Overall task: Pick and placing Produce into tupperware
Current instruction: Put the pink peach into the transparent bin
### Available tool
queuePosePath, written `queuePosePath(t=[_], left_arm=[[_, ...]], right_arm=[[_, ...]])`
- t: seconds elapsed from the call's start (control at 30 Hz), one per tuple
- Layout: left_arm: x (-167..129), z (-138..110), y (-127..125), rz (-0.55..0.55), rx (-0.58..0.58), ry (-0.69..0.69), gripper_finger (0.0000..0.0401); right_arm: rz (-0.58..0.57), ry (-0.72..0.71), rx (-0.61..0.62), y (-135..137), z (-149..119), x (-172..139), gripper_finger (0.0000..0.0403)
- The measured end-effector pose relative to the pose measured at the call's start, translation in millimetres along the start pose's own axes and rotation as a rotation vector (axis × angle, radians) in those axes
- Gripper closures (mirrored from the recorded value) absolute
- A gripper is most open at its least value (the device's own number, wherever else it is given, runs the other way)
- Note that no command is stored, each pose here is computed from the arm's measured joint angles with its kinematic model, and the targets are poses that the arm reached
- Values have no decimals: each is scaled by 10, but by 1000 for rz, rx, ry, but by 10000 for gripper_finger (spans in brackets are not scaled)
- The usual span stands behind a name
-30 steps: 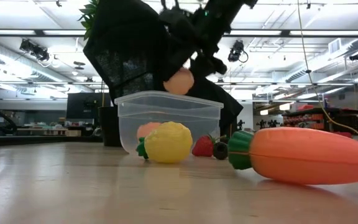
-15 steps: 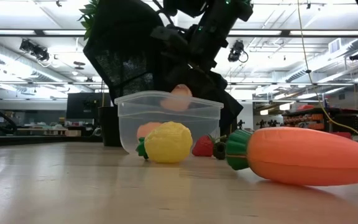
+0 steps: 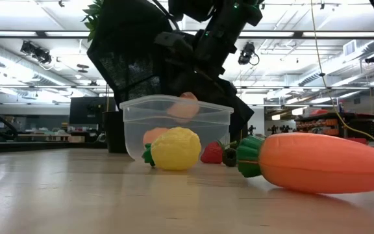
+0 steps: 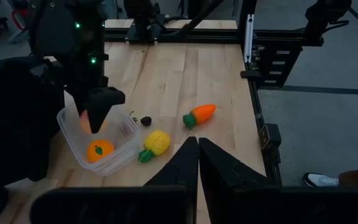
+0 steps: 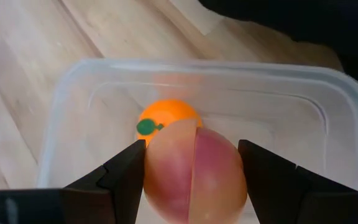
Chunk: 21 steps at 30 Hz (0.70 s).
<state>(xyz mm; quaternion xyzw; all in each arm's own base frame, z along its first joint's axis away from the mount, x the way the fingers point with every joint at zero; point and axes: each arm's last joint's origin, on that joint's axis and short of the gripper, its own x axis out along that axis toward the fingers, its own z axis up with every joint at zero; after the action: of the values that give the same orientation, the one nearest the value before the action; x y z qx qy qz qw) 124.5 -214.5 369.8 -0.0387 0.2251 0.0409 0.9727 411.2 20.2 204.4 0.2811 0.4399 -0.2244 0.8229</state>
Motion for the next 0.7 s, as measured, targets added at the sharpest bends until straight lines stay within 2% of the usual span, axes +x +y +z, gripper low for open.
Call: queuePosePath(t=[0.17,0.33,0.7], left_arm=[[0,0,0,0,0,0,384],[0,0,0,0,1,0,389],[0,0,0,0,2,0,377]], right_arm=[[-2,-3,14,0,0,0,160],[-2,-1,-20,-2,1,0,154],[-10,-4,8,-21,16,4,144]])
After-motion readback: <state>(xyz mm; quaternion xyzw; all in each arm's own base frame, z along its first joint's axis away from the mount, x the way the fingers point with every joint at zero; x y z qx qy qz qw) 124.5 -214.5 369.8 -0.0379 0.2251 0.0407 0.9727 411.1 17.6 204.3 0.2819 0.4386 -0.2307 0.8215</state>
